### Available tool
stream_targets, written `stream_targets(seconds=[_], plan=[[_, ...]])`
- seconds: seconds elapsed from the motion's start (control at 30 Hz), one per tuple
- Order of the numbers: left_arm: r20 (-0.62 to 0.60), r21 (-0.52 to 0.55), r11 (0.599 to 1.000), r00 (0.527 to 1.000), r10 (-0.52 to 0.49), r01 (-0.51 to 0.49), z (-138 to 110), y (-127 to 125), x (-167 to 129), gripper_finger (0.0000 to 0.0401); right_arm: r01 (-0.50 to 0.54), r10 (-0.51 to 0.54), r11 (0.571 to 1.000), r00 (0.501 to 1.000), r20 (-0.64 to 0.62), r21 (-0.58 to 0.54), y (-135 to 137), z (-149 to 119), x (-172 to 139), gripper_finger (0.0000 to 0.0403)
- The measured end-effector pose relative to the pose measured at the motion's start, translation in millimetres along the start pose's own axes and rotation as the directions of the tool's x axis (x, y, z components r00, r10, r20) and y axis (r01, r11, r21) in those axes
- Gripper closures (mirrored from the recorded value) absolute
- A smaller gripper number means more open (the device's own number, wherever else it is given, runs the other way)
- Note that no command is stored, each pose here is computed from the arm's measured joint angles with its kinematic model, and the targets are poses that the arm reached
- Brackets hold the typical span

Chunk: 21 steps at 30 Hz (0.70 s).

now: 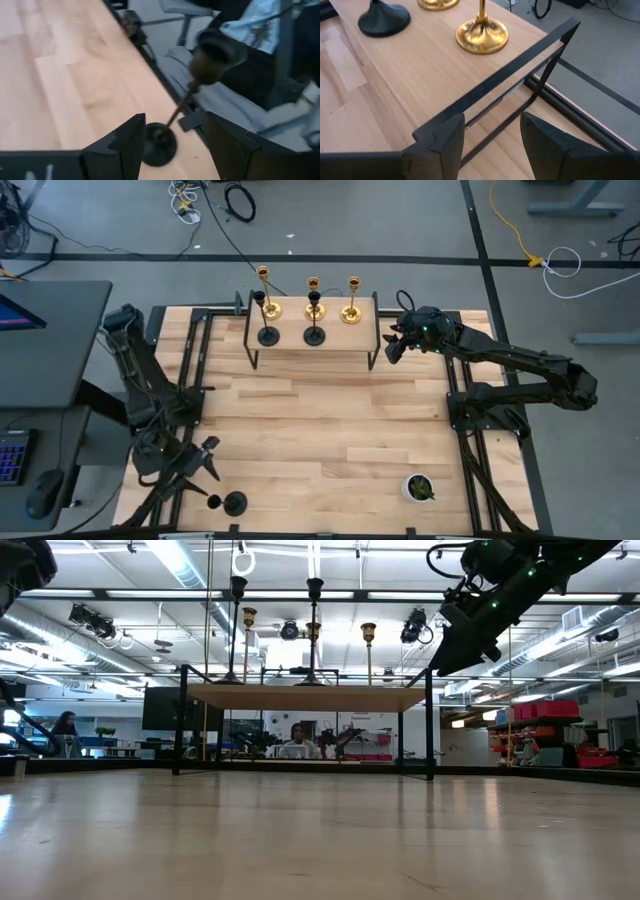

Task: Pick & Place candle stick holders
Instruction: Put the black candle holder aligned with the other black candle holders on the shelf

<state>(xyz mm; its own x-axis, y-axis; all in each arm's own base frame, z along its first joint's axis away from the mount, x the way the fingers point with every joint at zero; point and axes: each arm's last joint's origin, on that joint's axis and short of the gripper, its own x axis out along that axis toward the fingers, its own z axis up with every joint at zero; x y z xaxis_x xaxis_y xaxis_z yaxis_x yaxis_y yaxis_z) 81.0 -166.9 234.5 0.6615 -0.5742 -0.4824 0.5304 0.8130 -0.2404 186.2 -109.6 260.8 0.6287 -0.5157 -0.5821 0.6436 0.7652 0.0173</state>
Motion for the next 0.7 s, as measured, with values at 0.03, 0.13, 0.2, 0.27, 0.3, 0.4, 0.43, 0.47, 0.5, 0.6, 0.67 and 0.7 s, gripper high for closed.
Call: stream_targets(seconds=[0.03,0.13,0.2,0.27,0.3,0.4,0.43,0.47,0.5,0.6,0.67,0.7], plan=[[0.012,0.001,1.000,1.000,0.015,-0.015,-4.3,0.6,1.3,0.0199,-0.001,0.001,1.000,1.000,0.006,0.001,0.0,-1.2,1.1,0.0209],[0.048,-0.003,1.000,0.999,0.011,-0.010,-15.7,2.8,6.1,0.0199,-0.001,0.002,1.000,1.000,0.013,-0.010,-0.3,-9.7,6.6,0.0209],[0.068,-0.018,1.000,0.997,-0.019,0.021,-23.9,4.5,9.5,0.0199,-0.001,0.001,1.000,1.000,0.007,-0.031,-0.6,-15.5,9.5,0.0209],[0.090,-0.027,0.999,0.995,-0.043,0.046,-31.4,7.1,12.5,0.0199,0.001,-0.001,0.999,1.000,-0.010,-0.033,-1.0,-21.3,11.7,0.0209],[0.106,-0.024,0.998,0.993,-0.052,0.054,-34.2,8.1,13.5,0.0199,0.002,-0.002,1.000,1.000,-0.018,-0.028,-1.1,-23.2,12.3,0.0209],[0.167,0.017,0.998,0.984,-0.068,0.066,-38.7,10.9,15.4,0.0199,0.002,-0.002,0.999,1.000,-0.017,-0.034,-1.1,-23.6,12.4,0.0209],[0.182,0.034,0.997,0.981,-0.070,0.065,-39.7,12.0,15.9,0.0199,0.002,-0.002,0.999,1.000,-0.016,-0.037,-1.1,-23.5,12.4,0.0209],[0.190,0.044,0.997,0.979,-0.070,0.063,-40.7,13.1,16.4,0.0199,0.002,-0.002,0.999,1.000,-0.013,-0.040,-1.1,-23.2,12.4,0.0209],[0.196,0.049,0.997,0.978,-0.070,0.061,-41.3,14.0,16.7,0.0199,0.007,-0.007,0.999,1.000,-0.004,-0.045,-1.2,-22.4,12.4,0.0209],[0.204,0.043,0.998,0.977,-0.060,0.052,-39.9,15.7,17.4,0.0199,0.041,-0.040,0.998,0.999,0.023,-0.051,-1.9,-20.0,12.4,0.0209],[0.209,0.043,0.998,0.976,-0.054,0.046,-39.0,16.8,17.9,0.0199,0.049,-0.048,0.998,0.998,0.029,-0.047,-2.2,-19.5,12.4,0.0209],[0.216,0.040,0.998,0.975,-0.051,0.044,-38.0,17.3,18.2,0.0199,0.047,-0.046,0.998,0.999,0.028,-0.043,-2.1,-19.6,12.4,0.0209]])
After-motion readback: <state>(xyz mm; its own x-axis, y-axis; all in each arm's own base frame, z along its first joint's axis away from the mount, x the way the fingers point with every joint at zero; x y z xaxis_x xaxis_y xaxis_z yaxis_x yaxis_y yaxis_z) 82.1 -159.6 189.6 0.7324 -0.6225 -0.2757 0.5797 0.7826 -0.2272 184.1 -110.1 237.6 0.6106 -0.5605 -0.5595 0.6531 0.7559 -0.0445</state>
